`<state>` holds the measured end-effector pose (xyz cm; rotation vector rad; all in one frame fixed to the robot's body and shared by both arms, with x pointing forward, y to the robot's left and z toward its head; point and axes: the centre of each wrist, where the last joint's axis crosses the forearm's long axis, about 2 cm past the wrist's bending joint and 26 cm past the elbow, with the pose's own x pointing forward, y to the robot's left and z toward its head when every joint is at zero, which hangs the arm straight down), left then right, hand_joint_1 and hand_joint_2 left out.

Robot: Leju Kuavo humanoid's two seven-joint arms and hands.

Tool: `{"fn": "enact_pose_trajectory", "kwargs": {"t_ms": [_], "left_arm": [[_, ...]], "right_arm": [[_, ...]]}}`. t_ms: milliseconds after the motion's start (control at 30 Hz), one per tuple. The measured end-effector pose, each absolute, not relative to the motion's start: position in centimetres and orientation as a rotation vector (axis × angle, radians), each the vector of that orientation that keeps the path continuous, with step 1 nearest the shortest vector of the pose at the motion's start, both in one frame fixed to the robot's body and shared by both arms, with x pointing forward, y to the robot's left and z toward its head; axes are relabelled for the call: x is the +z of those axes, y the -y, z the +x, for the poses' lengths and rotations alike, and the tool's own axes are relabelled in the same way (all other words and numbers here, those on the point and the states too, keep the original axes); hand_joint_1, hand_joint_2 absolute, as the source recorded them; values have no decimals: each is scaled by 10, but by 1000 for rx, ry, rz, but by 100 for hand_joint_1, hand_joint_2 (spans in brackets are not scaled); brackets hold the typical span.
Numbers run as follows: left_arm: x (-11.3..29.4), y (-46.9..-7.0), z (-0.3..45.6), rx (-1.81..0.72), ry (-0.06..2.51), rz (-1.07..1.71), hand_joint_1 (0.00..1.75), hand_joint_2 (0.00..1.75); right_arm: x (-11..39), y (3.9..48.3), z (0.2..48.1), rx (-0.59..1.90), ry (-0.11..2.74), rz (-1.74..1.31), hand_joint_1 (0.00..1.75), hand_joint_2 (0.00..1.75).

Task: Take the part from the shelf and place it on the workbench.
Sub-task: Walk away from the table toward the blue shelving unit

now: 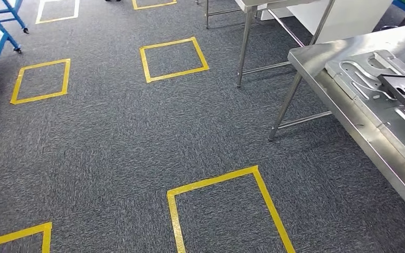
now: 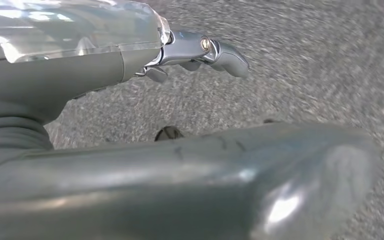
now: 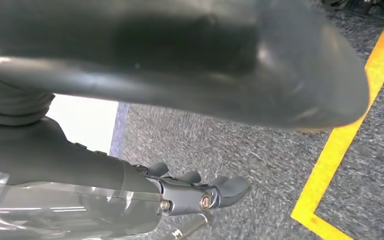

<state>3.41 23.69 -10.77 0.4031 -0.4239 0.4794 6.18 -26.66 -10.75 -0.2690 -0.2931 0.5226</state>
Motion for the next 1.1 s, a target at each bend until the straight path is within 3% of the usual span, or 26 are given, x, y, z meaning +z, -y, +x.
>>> {"fn": "enact_pose_trajectory", "kwargs": {"t_ms": [633,1100], "left_arm": [[-106,-232,36,549,339,500,0,0],[-107,-235,32,527,386,446,0,0]], "right_arm": [[-105,256,76,685,269,-193,0,0],[-107,261,68,667,253,-185,0,0]]}}
